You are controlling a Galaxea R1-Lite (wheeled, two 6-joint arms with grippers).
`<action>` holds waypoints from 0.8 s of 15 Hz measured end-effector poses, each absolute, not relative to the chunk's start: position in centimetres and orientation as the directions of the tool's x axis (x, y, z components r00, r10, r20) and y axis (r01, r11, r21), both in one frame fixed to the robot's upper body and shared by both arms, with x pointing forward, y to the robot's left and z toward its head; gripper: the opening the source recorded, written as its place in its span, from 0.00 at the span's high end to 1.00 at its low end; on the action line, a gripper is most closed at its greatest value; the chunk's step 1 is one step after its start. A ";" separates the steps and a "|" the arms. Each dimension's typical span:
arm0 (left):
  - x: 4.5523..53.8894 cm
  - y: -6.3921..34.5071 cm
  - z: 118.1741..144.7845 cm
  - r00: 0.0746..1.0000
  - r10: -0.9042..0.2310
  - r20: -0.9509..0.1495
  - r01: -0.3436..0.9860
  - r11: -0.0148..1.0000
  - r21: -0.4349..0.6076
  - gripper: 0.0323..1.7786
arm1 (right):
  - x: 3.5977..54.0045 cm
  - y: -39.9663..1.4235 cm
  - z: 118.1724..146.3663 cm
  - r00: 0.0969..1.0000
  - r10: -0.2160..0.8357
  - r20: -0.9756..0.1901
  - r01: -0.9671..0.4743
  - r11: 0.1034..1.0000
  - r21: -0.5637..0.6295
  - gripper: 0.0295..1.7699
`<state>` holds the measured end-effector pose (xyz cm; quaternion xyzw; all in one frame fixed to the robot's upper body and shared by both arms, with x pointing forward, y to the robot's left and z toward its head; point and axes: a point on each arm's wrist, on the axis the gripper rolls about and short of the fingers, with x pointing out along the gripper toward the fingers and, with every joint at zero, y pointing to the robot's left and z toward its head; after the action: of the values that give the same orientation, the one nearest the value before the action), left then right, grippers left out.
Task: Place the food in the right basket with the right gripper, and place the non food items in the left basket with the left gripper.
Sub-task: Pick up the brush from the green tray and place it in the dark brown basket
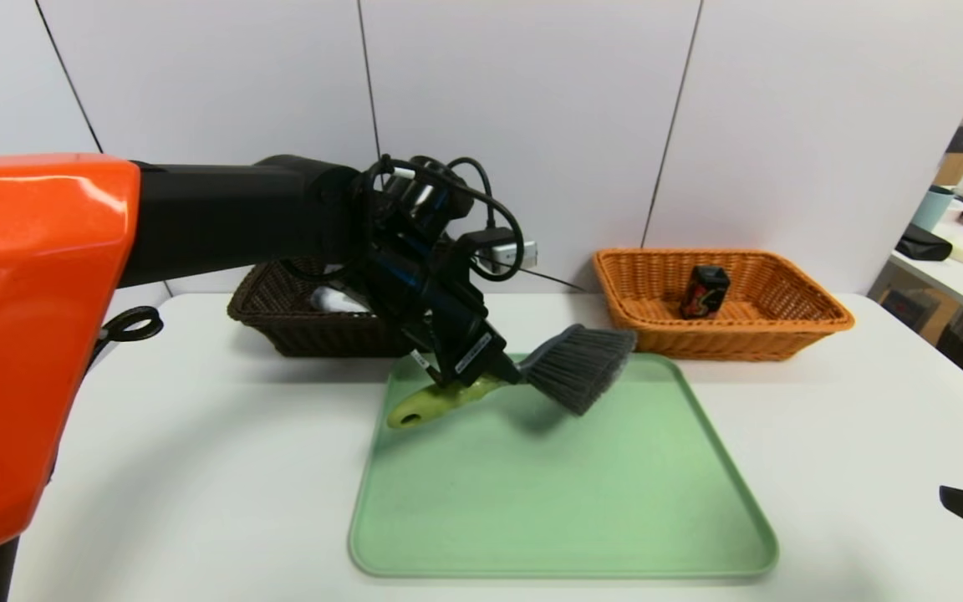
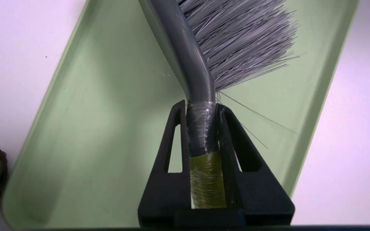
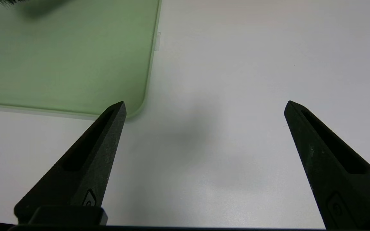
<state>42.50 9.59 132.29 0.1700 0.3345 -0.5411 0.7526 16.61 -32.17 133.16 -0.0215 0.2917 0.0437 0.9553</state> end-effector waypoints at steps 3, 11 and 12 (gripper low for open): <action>42.0 9.9 133.7 0.213 -0.715 -0.666 0.918 0.380 -0.114 0.84 | 16.6 -32.2 133.2 0.826 0.071 -0.559 -0.096 0.995 -0.015 0.04; 41.7 12.8 137.3 0.317 -0.734 -0.601 0.890 0.449 -0.079 0.84 | 16.7 -32.2 133.2 0.826 0.072 -0.559 -0.096 0.995 -0.014 0.04; 41.9 13.5 137.7 0.340 -0.733 -0.589 0.880 0.469 -0.076 0.84 | 16.7 -32.2 133.2 0.826 0.072 -0.560 -0.096 0.995 -0.014 0.04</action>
<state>41.92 13.48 137.74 0.1286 0.2850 -0.4990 0.8082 16.68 -32.15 133.20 -0.0209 0.2920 0.0441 0.9552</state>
